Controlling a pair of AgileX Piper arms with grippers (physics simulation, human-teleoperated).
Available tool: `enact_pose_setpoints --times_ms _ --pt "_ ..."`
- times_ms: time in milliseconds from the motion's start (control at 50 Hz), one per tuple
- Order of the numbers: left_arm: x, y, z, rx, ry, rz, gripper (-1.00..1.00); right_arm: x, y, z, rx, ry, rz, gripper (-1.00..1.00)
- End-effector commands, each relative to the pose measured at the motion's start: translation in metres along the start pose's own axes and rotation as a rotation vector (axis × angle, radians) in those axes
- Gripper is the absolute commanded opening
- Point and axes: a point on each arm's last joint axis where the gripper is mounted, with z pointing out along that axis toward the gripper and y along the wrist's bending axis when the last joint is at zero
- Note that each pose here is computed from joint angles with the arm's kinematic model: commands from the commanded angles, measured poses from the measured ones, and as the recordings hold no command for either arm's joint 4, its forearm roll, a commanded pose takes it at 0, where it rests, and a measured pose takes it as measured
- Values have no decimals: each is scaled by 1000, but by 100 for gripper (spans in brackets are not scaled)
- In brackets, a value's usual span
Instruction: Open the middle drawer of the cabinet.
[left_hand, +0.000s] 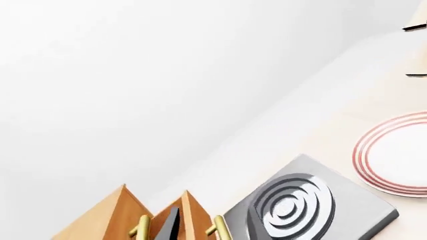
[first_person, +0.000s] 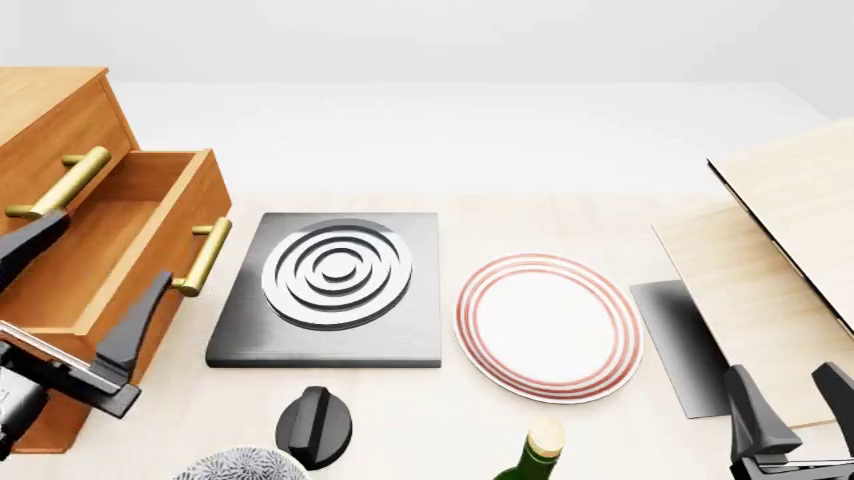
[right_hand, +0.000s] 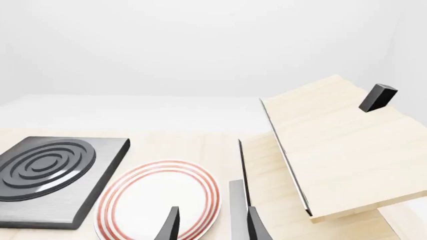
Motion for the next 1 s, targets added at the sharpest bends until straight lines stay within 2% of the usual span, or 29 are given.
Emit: enact_pose_setpoints --times_ms 20,160,180,240,280,300,480,500,540,1000 --pt "-19 16 6 16 62 -155 100 -1 0 -1 6 -8 2 100" --pt "-25 23 8 12 95 -197 100 -1 0 -1 6 -8 2 100" --pt "-27 26 18 26 162 -275 100 -1 0 -1 6 -8 1 100" --pt "-28 30 13 -3 149 -254 100 -1 0 -1 6 -8 3 100" --pt "-27 29 26 27 205 -311 100 -1 0 -1 6 -8 2 100" --pt "-27 31 26 18 211 -318 100 -1 0 -1 6 -8 2 100" --pt "-31 35 25 10 220 -334 100 -1 0 -1 6 -8 3 100" --pt "-31 36 29 10 248 -365 100 -1 0 -1 6 -8 3 100" --pt "-31 37 30 5 252 -369 100 -1 0 -1 6 -8 2 100" --pt "-16 41 41 -35 373 -433 100 -1 0 -1 6 -8 3 100"
